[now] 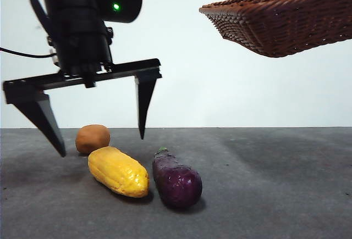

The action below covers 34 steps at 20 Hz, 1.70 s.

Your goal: Help me put the vegetables on the table into the basket

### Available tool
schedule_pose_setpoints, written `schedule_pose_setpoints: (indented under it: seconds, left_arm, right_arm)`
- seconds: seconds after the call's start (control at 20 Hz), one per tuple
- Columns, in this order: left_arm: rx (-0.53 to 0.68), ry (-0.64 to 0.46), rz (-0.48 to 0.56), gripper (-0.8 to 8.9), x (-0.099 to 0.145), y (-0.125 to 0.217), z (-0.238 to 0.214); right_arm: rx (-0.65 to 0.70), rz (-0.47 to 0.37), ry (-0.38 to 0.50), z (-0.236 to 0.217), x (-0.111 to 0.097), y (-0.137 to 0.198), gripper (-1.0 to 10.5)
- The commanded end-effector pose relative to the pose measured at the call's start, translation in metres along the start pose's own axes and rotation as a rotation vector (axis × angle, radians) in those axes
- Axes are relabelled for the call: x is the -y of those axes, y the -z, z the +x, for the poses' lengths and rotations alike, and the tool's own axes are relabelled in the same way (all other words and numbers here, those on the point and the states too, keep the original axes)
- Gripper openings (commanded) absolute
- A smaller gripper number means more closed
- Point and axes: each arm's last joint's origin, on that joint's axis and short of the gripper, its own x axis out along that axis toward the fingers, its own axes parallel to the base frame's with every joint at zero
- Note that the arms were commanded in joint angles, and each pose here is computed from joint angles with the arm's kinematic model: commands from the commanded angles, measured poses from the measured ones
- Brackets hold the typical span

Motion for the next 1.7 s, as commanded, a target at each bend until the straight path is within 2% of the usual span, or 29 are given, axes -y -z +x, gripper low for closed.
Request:
schedule_pose_setpoints:
  seconds: [0.05, 0.15, 0.35, 0.55, 0.75, 0.9, 0.95, 1.05, 1.15, 1.25, 1.4, 1.5, 1.7]
  left_arm:
    - [-0.013, -0.019, 0.017, 5.76, 0.004, -0.001, 0.008]
    - [-0.028, -0.040, 0.015, 4.94, 0.004, -0.002, 0.016]
    - [-0.039, -0.043, 0.011, 4.90, 0.005, -0.006, 0.028]
    - [-0.076, -0.069, 0.026, 2.48, 0.004, -0.006, 0.039]
    - [-0.079, -0.072, 0.029, 2.25, 0.005, -0.005, 0.040]
    - [-0.073, -0.065, 0.052, 0.19, 0.005, -0.006, 0.040]
    - [-0.071, -0.060, 0.065, -0.06, 0.006, -0.006, 0.040]
    - [-0.060, -0.045, 0.123, -0.04, 0.008, -0.009, 0.036]
    - [-0.046, -0.029, 0.245, -0.04, 0.013, -0.016, 0.020]
    - [-0.009, -0.005, 0.362, -0.04, 0.022, -0.022, -0.004]
    - [0.100, 0.090, 0.493, -0.04, 0.036, -0.025, -0.049]
    - [0.172, 0.147, 0.568, -0.04, 0.041, -0.018, -0.076]
    - [0.258, 0.230, 0.632, -0.04, 0.039, 0.005, -0.116]
  right_arm:
    - [0.014, -0.018, -0.013, -0.003, -0.002, 0.001, -0.2]
    - [0.014, -0.020, -0.014, -0.003, -0.002, 0.001, -0.2]
    - [0.016, -0.029, -0.024, -0.003, -0.003, 0.001, -0.2]
    - [0.017, -0.035, -0.031, -0.003, -0.003, 0.001, -0.2]
    - [0.016, -0.037, -0.031, -0.003, -0.003, 0.001, -0.2]
    - [0.015, -0.036, -0.031, -0.003, -0.003, 0.001, -0.2]
    - [0.015, -0.036, -0.031, -0.003, -0.003, 0.001, -0.2]
    - [0.016, -0.036, -0.031, -0.004, -0.003, 0.001, -0.2]
    - [0.017, -0.037, -0.031, -0.004, -0.003, 0.001, -0.2]
    - [0.015, -0.036, -0.031, -0.003, -0.002, 0.001, -0.2]
    - [0.007, -0.030, -0.027, -0.001, -0.002, 0.002, -0.2]
    - [-0.011, 0.006, 0.020, 0.002, 0.001, 0.003, -0.2]
    - [-0.070, 0.072, 0.115, 0.015, 0.007, 0.010, -0.2]
